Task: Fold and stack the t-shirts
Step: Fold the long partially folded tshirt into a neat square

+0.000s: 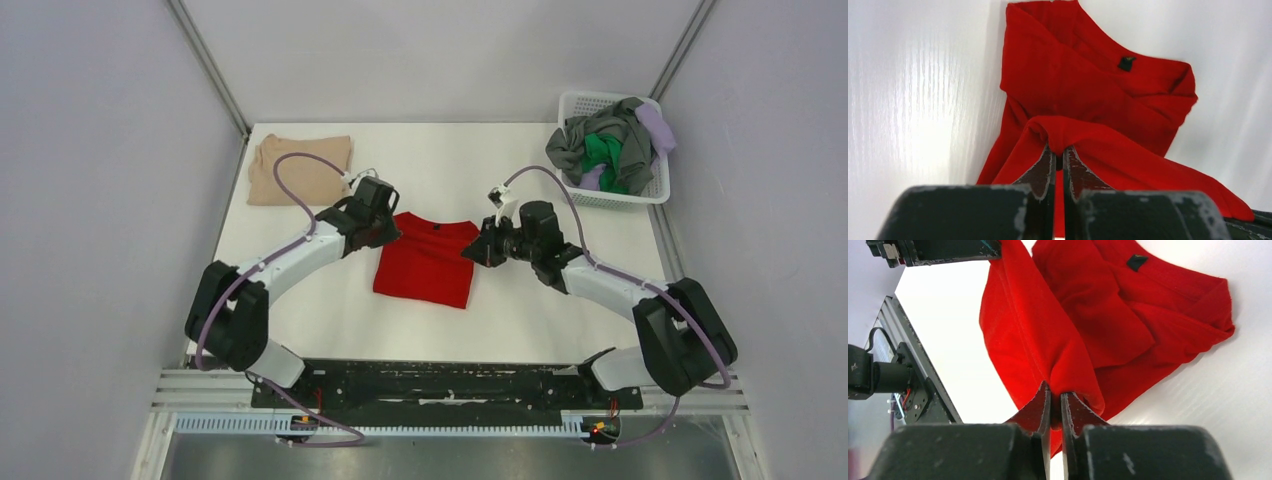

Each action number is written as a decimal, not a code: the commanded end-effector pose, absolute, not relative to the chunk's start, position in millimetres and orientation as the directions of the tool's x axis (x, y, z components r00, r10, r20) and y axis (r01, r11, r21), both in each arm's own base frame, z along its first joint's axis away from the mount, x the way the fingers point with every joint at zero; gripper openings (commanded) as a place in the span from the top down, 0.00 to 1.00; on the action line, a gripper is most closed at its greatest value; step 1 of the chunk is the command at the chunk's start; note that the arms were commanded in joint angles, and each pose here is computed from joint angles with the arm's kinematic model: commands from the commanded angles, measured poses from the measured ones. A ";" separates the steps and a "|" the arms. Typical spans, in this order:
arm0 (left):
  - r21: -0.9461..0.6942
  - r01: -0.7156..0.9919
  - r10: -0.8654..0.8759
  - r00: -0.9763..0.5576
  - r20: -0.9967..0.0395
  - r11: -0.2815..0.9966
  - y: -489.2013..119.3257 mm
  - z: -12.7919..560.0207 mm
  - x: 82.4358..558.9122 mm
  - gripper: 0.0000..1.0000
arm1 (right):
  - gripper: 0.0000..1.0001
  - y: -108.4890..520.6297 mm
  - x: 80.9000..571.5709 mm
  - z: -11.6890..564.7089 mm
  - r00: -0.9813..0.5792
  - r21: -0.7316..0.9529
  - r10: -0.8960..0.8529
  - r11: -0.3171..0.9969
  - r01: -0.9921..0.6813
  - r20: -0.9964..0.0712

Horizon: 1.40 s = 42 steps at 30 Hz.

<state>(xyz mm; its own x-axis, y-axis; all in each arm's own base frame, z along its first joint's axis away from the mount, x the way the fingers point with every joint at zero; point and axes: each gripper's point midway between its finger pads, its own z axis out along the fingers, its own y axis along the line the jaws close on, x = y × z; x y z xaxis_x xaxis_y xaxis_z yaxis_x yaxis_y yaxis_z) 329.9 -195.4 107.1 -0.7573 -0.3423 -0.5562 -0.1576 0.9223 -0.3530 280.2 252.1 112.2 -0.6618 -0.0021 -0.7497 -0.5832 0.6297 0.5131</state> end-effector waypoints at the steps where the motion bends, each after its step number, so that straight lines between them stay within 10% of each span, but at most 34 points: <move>1: -0.288 -0.170 -0.319 -0.715 -0.622 0.942 -184.5 110.6 362.9 0.93 | 0.93 252.1 310.6 121.9 -0.614 0.484 0.026 0.643 -0.594 -0.789; 8: -0.259 -0.197 -0.317 -0.737 -0.597 0.946 -182.0 91.7 382.8 0.79 | 0.77 251.7 338.0 101.5 -0.634 0.505 0.048 0.652 -0.565 -0.772; 10: -0.260 -0.195 -0.316 -0.740 -0.594 0.946 -183.1 90.4 388.8 0.28 | 0.46 250.7 350.9 100.7 -0.632 0.507 0.058 0.655 -0.560 -0.773; 11: -0.262 -0.194 -0.317 -0.741 -0.593 0.945 -183.4 92.5 391.3 0.04 | 0.05 250.3 355.7 101.4 -0.631 0.510 0.063 0.652 -0.561 -0.773; 12: -0.264 -0.195 -0.318 -0.739 -0.594 0.945 -183.2 95.3 393.3 0.00 | 0.02 250.4 360.4 104.4 -0.627 0.511 0.068 0.652 -0.561 -0.776; 30: -0.567 0.096 -0.256 -0.822 -0.508 0.818 -262.3 108.2 386.2 0.00 | 0.02 293.9 302.0 171.5 -0.597 0.638 0.236 0.184 -0.747 -0.767; 42: -0.407 -0.158 -0.313 -0.883 -0.349 0.900 -226.1 0.4 392.2 0.00 | 0.02 269.5 357.0 30.1 -0.750 0.734 0.226 0.504 -0.456 -0.621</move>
<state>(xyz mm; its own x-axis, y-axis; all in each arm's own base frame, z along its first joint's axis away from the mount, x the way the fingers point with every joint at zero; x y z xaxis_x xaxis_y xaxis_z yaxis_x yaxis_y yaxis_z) 396.2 -246.2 44.3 -0.8647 -0.2891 -0.4106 -0.0579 0.8696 -0.4904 342.2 283.2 63.4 -0.7474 0.2275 -0.6241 -0.5192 0.3861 0.7625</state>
